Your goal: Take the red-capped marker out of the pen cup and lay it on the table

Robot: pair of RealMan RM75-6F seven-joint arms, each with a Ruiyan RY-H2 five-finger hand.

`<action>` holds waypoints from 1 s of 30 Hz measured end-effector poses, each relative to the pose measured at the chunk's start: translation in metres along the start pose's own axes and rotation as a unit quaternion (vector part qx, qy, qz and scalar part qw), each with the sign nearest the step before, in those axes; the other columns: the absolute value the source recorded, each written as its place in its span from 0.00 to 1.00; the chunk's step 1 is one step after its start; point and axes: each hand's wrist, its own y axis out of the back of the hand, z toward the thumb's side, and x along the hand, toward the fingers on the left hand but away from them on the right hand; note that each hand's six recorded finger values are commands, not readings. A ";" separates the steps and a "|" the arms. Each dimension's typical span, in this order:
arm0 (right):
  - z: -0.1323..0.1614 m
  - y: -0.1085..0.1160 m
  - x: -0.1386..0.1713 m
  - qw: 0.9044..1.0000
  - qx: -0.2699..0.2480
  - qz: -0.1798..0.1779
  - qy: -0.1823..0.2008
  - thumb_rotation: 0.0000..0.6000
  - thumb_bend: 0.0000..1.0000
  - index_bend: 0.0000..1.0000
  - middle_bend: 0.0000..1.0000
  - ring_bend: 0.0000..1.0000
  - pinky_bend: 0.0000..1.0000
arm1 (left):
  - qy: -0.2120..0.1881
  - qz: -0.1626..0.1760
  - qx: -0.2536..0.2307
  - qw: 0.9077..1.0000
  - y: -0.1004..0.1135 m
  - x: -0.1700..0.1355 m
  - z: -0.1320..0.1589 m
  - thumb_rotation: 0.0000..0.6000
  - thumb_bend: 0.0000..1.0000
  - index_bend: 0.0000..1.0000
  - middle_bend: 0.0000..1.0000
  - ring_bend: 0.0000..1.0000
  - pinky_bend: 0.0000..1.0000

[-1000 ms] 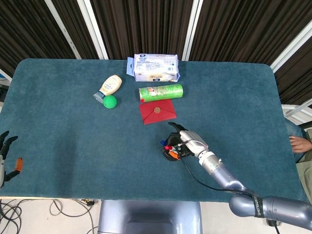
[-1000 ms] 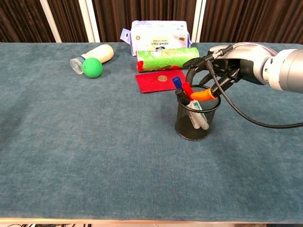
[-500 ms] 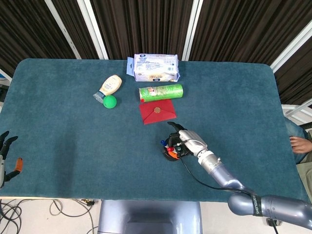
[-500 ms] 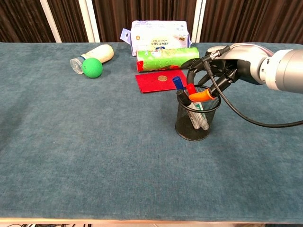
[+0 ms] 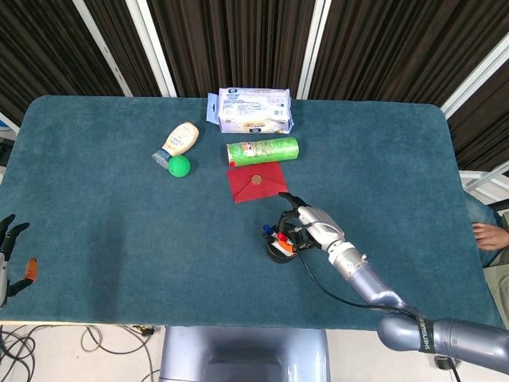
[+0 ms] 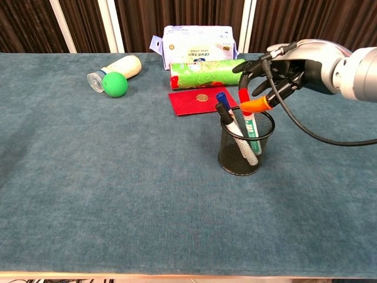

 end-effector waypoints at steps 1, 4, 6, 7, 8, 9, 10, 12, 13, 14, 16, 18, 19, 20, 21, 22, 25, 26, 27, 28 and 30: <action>0.000 0.002 0.001 1.000 0.000 -0.001 0.001 1.00 0.44 0.66 0.00 0.04 0.16 | 0.000 0.000 0.000 1.000 0.000 0.000 0.000 1.00 0.45 0.15 0.03 0.08 0.04; 0.002 0.010 0.003 1.000 0.001 -0.008 0.003 1.00 0.44 0.66 0.00 0.05 0.16 | 0.000 -0.001 0.001 1.000 0.000 0.000 0.000 1.00 0.45 0.15 0.03 0.08 0.04; 0.004 0.018 0.006 1.000 0.002 -0.014 0.005 1.00 0.44 0.66 0.00 0.05 0.16 | 0.000 -0.001 0.001 1.000 0.000 0.000 0.000 1.00 0.45 0.15 0.03 0.08 0.04; 0.005 0.022 0.008 1.000 0.002 -0.018 0.006 1.00 0.44 0.66 0.00 0.05 0.16 | 0.000 -0.001 0.001 1.000 0.000 0.000 0.000 1.00 0.45 0.15 0.03 0.08 0.04; 0.006 0.028 0.011 1.000 0.003 -0.023 0.008 1.00 0.44 0.66 0.00 0.04 0.16 | 0.000 -0.001 0.000 1.000 0.000 0.000 0.000 1.00 0.45 0.15 0.03 0.08 0.04; 0.007 0.033 0.013 1.000 0.003 -0.028 0.008 1.00 0.44 0.66 0.00 0.04 0.16 | 0.000 -0.001 0.000 1.000 0.000 0.000 0.000 1.00 0.45 0.15 0.03 0.08 0.04; 0.008 0.039 0.016 0.999 0.004 -0.032 0.009 1.00 0.44 0.66 0.00 0.04 0.16 | 0.000 -0.001 0.000 1.000 0.000 0.000 0.000 1.00 0.45 0.15 0.03 0.08 0.04; 0.008 0.053 0.024 0.999 0.003 -0.044 0.009 1.00 0.44 0.66 0.00 0.04 0.16 | 0.000 -0.002 0.000 1.000 -0.001 -0.001 0.000 1.00 0.45 0.15 0.03 0.08 0.04; 0.008 0.061 0.028 0.999 0.003 -0.049 0.008 1.00 0.44 0.66 0.00 0.04 0.16 | 0.000 -0.002 0.000 1.000 -0.001 -0.001 0.001 1.00 0.45 0.15 0.03 0.08 0.04; 0.008 0.071 0.034 0.998 0.003 -0.057 0.007 1.00 0.44 0.66 0.00 0.04 0.16 | -0.001 -0.003 0.000 1.000 -0.002 -0.001 0.001 1.00 0.45 0.15 0.03 0.08 0.04; 0.006 0.086 0.044 0.998 0.005 -0.068 0.003 1.00 0.44 0.66 0.00 0.04 0.16 | -0.002 -0.004 0.002 1.000 -0.002 -0.001 0.002 1.00 0.45 0.15 0.03 0.08 0.04; 0.002 0.102 0.055 0.997 0.008 -0.078 -0.003 1.00 0.44 0.66 0.00 0.04 0.16 | -0.002 -0.003 0.001 1.000 -0.002 -0.002 0.002 1.00 0.45 0.15 0.03 0.08 0.04; -0.001 0.109 0.060 0.997 0.009 -0.082 -0.007 1.00 0.44 0.66 0.00 0.04 0.16 | -0.001 -0.002 0.001 1.000 -0.002 -0.002 0.001 1.00 0.45 0.15 0.03 0.08 0.04; -0.004 0.116 0.066 0.996 0.009 -0.086 -0.012 1.00 0.44 0.66 0.00 0.04 0.16 | 0.000 -0.001 0.000 1.000 -0.001 -0.002 0.001 1.00 0.45 0.15 0.03 0.08 0.04; -0.007 0.121 0.070 0.996 0.010 -0.089 -0.017 1.00 0.44 0.66 0.00 0.04 0.16 | 0.000 -0.001 0.000 1.000 -0.001 -0.002 0.001 1.00 0.45 0.15 0.03 0.08 0.04; -0.011 0.126 0.073 0.996 0.011 -0.091 -0.022 1.00 0.44 0.66 0.00 0.04 0.16 | 0.000 -0.001 0.001 1.000 -0.001 -0.002 0.001 1.00 0.45 0.15 0.03 0.08 0.04; -0.026 0.137 0.080 0.994 0.019 -0.099 -0.041 1.00 0.44 0.66 0.00 0.04 0.16 | 0.000 -0.003 0.002 1.000 -0.002 -0.002 0.001 1.00 0.45 0.15 0.03 0.08 0.04; -0.033 0.141 0.082 0.993 0.025 -0.102 -0.049 1.00 0.44 0.66 0.00 0.04 0.16 | 0.000 -0.003 0.002 1.000 -0.002 -0.002 0.001 1.00 0.45 0.15 0.03 0.08 0.04; -0.039 0.143 0.084 0.993 0.029 -0.104 -0.056 1.00 0.44 0.66 0.00 0.04 0.16 | 0.000 -0.003 0.002 1.000 -0.002 -0.002 0.001 1.00 0.45 0.15 0.03 0.08 0.04; -0.045 0.145 0.085 0.992 0.034 -0.105 -0.063 1.00 0.44 0.66 0.00 0.04 0.16 | 0.001 -0.003 0.002 1.000 -0.002 -0.002 0.001 1.00 0.45 0.15 0.03 0.08 0.04; -0.060 0.148 0.088 0.990 0.046 -0.107 -0.081 1.00 0.44 0.66 0.00 0.04 0.16 | 0.001 -0.003 0.002 1.000 -0.002 -0.002 0.001 1.00 0.45 0.15 0.03 0.08 0.04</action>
